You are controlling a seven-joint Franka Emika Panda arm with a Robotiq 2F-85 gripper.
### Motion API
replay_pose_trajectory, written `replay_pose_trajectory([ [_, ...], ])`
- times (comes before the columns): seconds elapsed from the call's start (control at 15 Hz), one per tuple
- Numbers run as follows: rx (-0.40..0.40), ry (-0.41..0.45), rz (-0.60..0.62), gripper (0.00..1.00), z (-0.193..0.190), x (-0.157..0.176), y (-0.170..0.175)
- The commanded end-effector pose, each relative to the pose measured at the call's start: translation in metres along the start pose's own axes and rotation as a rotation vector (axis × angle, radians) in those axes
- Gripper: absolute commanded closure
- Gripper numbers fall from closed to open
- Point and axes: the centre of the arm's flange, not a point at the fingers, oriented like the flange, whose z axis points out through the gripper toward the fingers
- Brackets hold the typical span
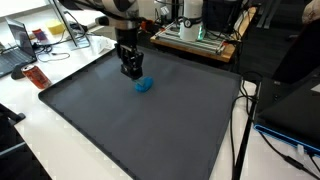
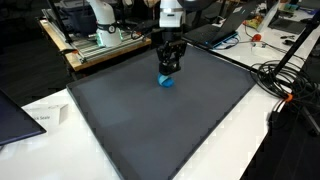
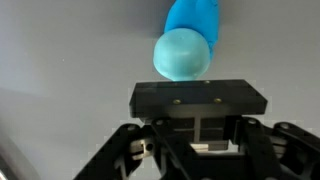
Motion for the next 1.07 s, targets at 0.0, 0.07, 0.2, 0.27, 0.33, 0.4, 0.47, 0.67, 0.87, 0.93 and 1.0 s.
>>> replay_pose_trajectory([
  [0.0, 0.074, 0.108, -0.009, 0.72, 0.026, 0.005, -0.004],
  [0.07, 0.076, 0.116, -0.01, 0.72, 0.026, 0.005, -0.004],
  [0.2, 0.076, 0.127, -0.015, 0.72, 0.025, 0.004, -0.004],
  [0.27, 0.075, 0.134, -0.017, 0.72, 0.023, 0.003, -0.005],
  [0.33, 0.077, 0.143, -0.017, 0.72, 0.021, 0.003, -0.005],
  [0.4, 0.081, 0.156, -0.018, 0.72, 0.018, 0.003, -0.005],
  [0.47, 0.086, 0.165, -0.02, 0.72, 0.016, 0.003, -0.005],
  [0.67, 0.097, 0.201, -0.032, 0.72, 0.009, 0.002, -0.007],
  [0.87, 0.098, 0.199, -0.075, 0.72, 0.009, -0.006, -0.009],
  [0.93, 0.099, 0.194, -0.091, 0.72, 0.008, -0.009, -0.009],
  [1.0, 0.094, 0.194, -0.109, 0.72, 0.006, -0.013, -0.01],
])
